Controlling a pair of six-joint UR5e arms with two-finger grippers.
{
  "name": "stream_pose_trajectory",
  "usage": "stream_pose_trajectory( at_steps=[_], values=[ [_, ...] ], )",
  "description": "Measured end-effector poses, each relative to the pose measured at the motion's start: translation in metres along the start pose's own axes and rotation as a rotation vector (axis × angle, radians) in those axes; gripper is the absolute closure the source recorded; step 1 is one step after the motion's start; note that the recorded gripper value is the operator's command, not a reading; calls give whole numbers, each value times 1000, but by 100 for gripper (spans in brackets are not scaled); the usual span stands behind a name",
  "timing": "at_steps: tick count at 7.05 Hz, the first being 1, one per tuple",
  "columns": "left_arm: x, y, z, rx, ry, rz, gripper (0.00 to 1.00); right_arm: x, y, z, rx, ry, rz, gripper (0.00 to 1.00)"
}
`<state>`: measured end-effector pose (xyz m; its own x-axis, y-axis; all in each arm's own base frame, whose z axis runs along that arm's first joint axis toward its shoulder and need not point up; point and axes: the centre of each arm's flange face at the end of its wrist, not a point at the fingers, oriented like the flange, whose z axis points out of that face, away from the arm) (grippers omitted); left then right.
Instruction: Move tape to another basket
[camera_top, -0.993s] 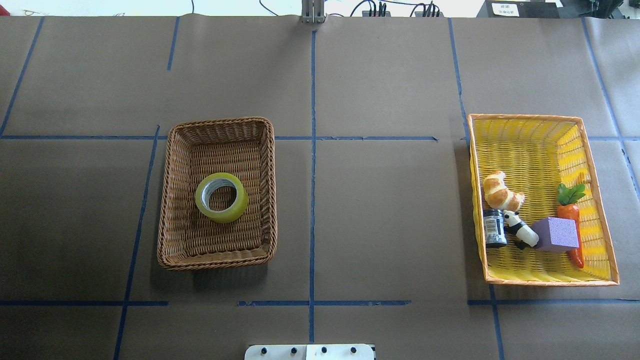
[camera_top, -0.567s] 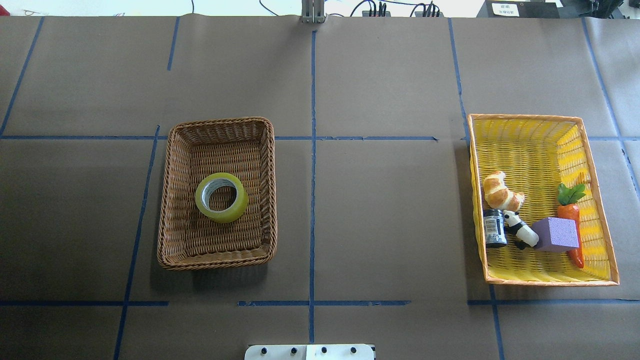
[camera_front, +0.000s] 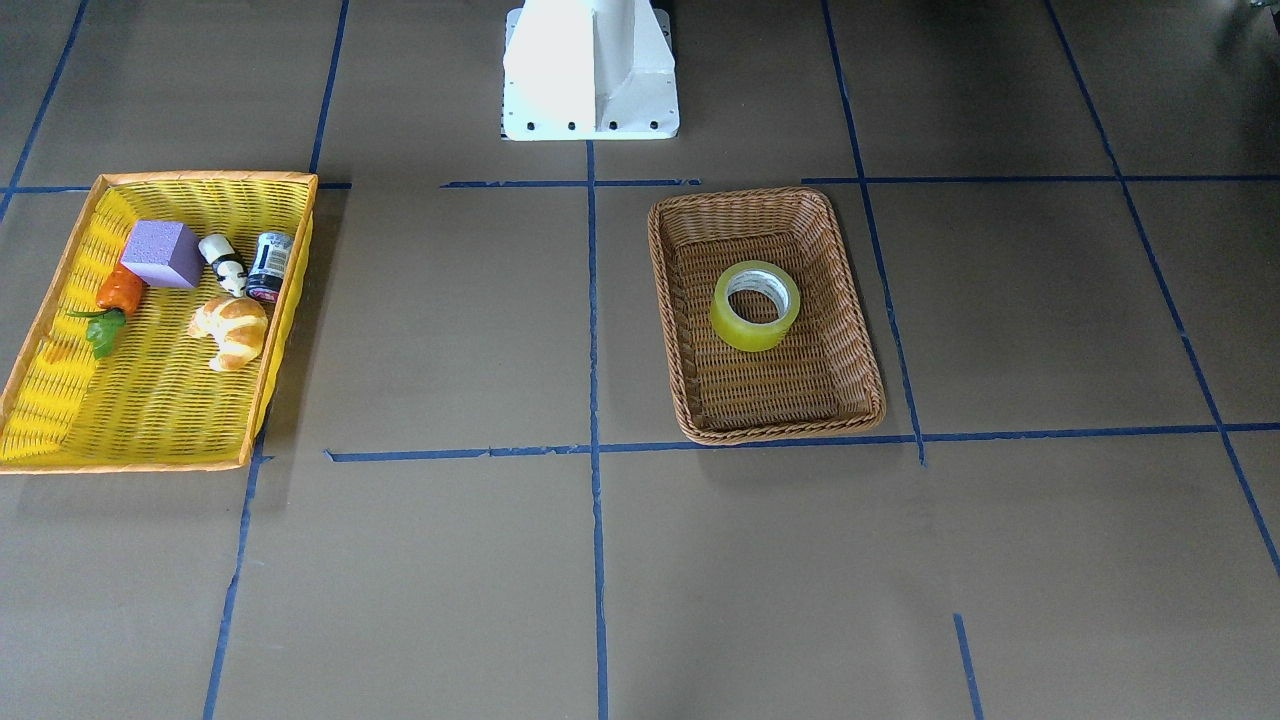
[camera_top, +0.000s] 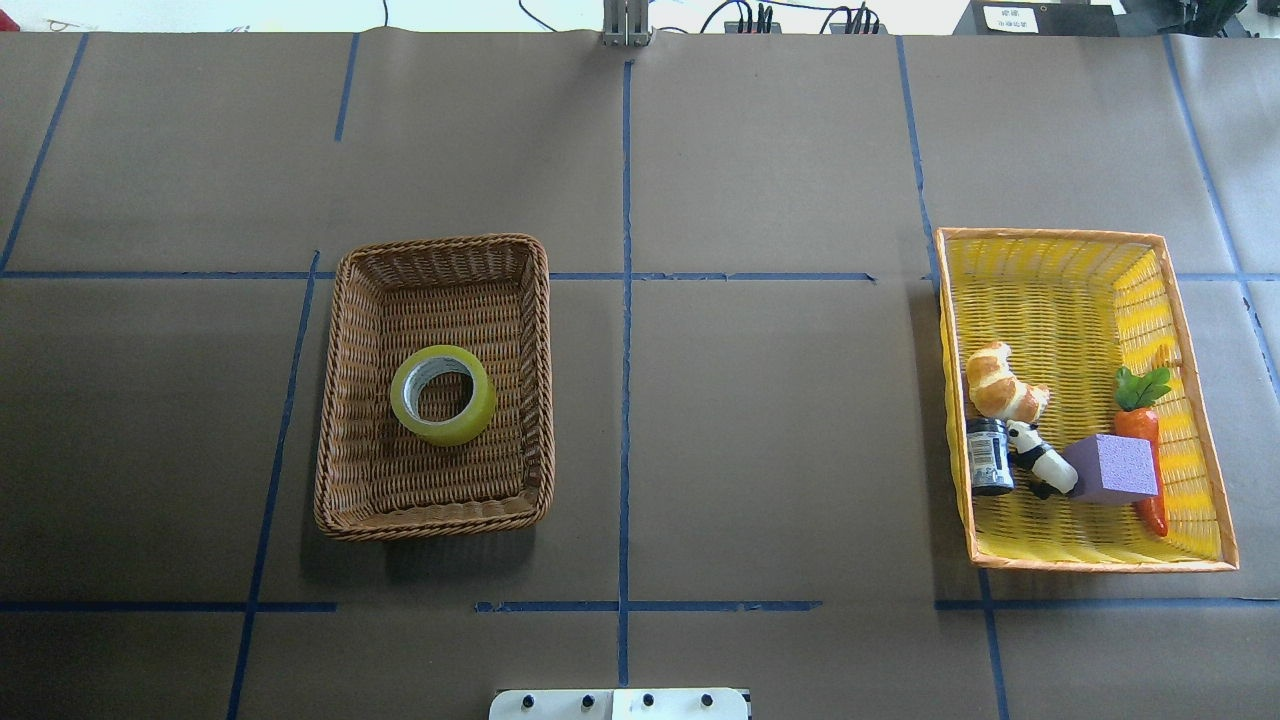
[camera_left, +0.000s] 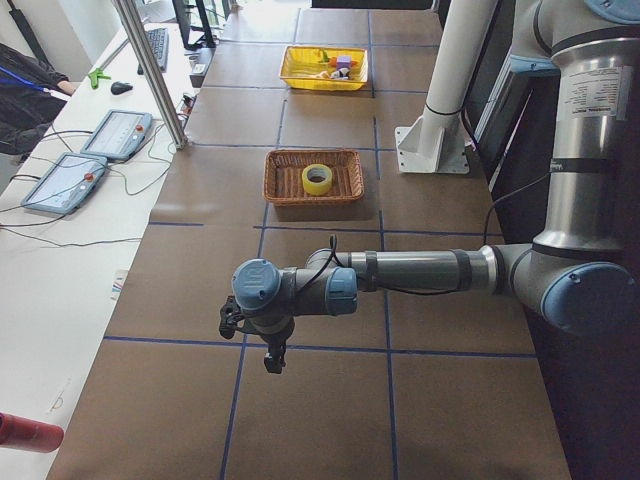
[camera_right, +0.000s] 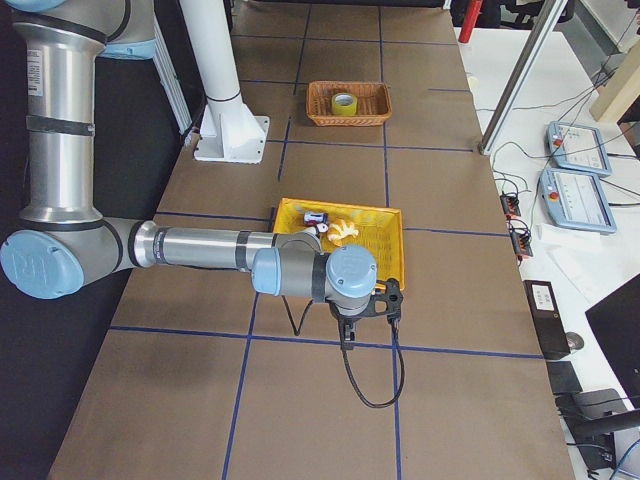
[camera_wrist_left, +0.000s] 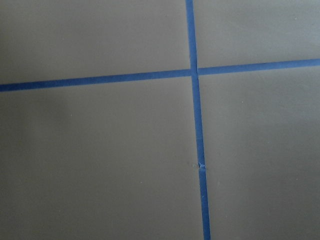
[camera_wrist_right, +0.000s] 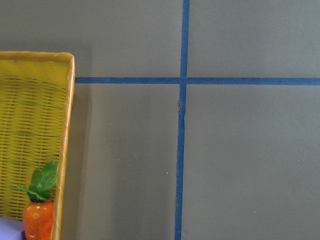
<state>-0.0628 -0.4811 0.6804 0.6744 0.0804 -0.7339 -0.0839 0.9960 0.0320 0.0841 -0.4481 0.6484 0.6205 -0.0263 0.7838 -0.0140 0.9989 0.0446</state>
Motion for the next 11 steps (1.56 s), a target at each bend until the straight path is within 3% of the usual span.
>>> stream_pose_trajectory(
  at_steps=[11],
  values=[
    [1,-1,-1,2,-1,1,0,0,0,-7,17,-1,-2,0]
  ],
)
